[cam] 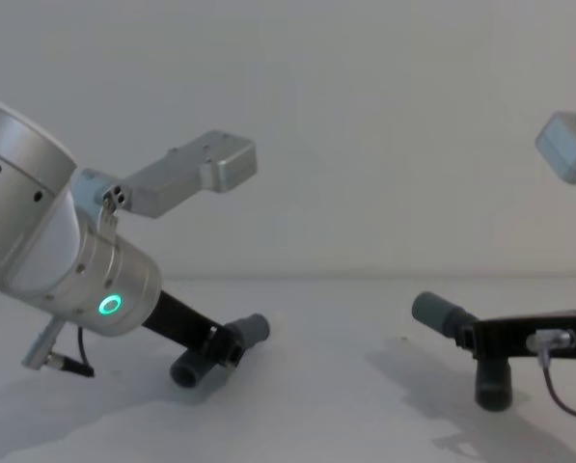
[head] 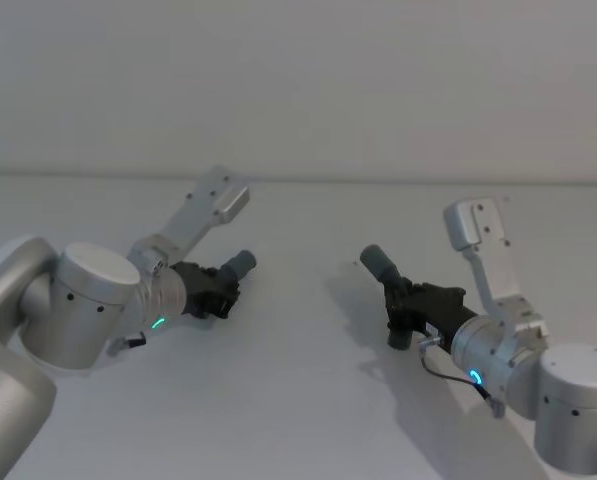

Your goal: Use both hands to pick up one end of the pipe from the table, align the ends, and insert them.

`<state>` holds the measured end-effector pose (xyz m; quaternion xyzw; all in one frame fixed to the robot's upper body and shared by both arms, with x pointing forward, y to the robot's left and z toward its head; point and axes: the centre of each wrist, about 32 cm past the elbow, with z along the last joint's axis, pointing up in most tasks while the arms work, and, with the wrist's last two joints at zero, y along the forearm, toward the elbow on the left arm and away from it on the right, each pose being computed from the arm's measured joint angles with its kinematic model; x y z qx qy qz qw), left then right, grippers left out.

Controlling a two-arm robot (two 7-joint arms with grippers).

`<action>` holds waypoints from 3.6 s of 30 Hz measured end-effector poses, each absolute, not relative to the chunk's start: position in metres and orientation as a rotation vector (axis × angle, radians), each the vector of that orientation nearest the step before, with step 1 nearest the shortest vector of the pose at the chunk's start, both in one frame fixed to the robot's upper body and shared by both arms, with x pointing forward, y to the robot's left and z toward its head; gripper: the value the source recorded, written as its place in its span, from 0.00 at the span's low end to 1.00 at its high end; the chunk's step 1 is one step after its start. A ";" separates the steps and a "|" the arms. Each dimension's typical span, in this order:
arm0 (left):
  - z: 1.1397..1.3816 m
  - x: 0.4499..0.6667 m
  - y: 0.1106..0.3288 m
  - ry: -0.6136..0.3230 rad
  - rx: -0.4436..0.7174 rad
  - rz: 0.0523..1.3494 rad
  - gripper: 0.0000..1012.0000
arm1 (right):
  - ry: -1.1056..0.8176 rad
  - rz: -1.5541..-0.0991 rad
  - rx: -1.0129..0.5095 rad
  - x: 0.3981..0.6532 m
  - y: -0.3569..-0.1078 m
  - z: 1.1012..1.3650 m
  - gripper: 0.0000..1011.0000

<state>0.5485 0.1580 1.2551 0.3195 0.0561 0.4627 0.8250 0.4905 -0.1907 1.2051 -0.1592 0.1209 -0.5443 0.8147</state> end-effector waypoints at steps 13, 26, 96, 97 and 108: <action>1.269 0.539 0.157 -0.030 0.673 0.877 0.31 | 0.144 -0.998 -0.271 0.492 -0.224 1.210 0.12; 1.281 0.529 0.183 -0.115 0.663 0.768 0.31 | -0.034 -0.836 -0.250 0.496 -0.258 1.205 0.12; 1.332 0.551 0.241 -0.213 0.684 0.205 0.31 | -0.458 -0.301 -0.214 0.529 -0.328 1.189 0.12; 1.332 0.551 0.241 -0.213 0.684 0.205 0.31 | -0.455 -0.301 -0.215 0.529 -0.328 1.189 0.12; 1.332 0.556 0.241 -0.206 0.669 0.205 0.31 | -0.426 -0.311 -0.228 0.531 -0.327 1.189 0.12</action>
